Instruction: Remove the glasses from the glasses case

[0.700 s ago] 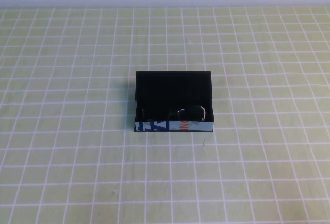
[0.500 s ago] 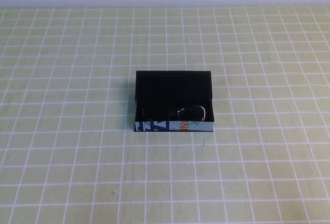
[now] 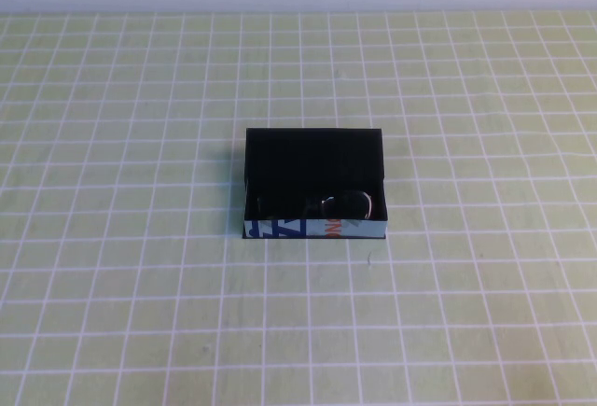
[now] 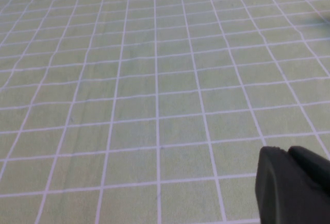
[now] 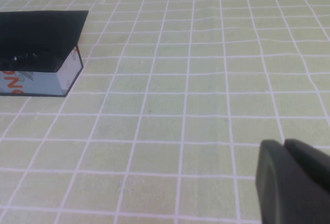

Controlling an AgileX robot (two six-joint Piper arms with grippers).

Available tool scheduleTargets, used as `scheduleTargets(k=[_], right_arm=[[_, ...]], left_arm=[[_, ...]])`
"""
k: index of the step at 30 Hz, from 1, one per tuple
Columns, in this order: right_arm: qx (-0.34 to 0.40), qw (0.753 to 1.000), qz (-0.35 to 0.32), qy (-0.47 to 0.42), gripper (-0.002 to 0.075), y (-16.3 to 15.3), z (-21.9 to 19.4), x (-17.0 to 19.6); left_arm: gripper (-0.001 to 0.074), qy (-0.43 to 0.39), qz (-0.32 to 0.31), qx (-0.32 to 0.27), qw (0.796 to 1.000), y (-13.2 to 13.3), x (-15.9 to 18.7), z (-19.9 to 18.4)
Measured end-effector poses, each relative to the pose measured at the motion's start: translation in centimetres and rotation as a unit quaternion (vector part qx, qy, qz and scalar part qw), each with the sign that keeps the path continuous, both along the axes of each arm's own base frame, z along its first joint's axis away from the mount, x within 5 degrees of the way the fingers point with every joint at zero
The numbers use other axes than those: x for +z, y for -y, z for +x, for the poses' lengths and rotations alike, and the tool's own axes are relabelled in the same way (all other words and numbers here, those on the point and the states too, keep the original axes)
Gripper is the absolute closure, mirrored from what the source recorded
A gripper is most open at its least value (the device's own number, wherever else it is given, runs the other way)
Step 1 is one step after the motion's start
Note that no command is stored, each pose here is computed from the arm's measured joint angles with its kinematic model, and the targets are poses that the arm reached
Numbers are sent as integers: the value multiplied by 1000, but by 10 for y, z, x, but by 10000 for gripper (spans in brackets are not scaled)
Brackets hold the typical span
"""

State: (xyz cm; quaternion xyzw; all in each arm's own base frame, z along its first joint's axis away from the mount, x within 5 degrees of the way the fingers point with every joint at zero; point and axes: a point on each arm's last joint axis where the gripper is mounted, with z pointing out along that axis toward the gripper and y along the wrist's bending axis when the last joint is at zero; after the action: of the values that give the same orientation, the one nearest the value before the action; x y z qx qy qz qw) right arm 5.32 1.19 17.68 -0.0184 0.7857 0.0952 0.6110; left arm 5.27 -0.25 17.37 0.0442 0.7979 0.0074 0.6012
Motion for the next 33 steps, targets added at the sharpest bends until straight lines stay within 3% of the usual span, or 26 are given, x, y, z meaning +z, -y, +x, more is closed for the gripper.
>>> scheduleTargets(k=[22,27,33], right_arm=[[-2,1000,7,12,743,0,1,2],[-18,991,115,64,743,0,2,15],[-53,948,299,99,743,5,3,27]], left_arm=[[739,0,0,0,1000,0,0,0],[739,0,0,0,1000,0,0,0],[739,0,0,0,1000,0,0,0]])
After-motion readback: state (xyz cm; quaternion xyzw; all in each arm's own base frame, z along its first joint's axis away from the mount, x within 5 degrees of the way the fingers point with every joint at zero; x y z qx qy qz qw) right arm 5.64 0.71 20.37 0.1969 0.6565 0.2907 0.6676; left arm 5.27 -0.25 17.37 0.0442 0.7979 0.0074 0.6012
